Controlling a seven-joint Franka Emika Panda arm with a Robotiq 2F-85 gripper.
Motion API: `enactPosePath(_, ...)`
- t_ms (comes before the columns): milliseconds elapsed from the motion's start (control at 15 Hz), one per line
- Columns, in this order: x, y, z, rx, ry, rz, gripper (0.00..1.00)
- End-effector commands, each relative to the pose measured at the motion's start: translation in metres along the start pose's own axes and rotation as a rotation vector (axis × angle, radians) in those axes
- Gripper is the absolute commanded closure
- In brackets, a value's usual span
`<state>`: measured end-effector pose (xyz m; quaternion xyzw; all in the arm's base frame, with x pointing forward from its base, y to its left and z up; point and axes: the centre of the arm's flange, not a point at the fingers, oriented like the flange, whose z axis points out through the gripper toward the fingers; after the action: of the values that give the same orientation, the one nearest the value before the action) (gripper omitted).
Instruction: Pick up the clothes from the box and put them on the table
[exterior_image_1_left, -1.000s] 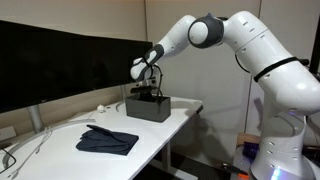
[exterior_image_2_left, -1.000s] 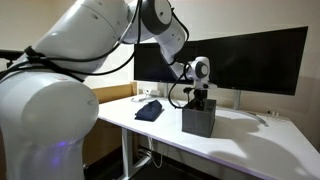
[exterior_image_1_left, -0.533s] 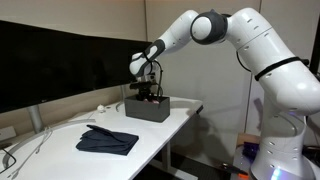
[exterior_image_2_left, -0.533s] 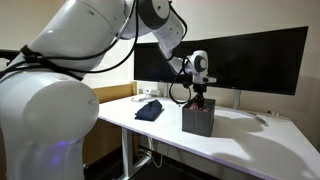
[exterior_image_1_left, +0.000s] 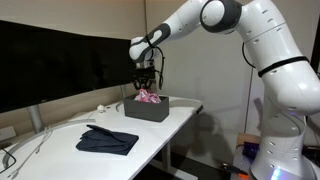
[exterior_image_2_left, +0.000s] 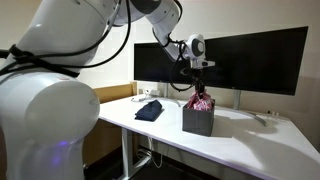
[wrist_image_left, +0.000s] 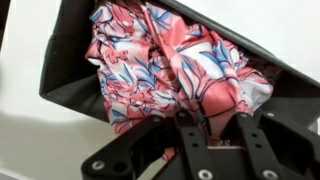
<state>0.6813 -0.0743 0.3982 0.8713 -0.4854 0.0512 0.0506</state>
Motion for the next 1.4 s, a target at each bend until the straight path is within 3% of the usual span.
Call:
enactPosePath(0,-0.012,0.018,-0.041,0.017,0.026,-0.070,0.91)
enactPosePath(600,-0.031,0.008,-0.130,0.091,0.098,-0.189,0.91)
enactPosePath(1333,-0.091,-0.010,-0.254,0.188,0.210,-0.404,0.91)
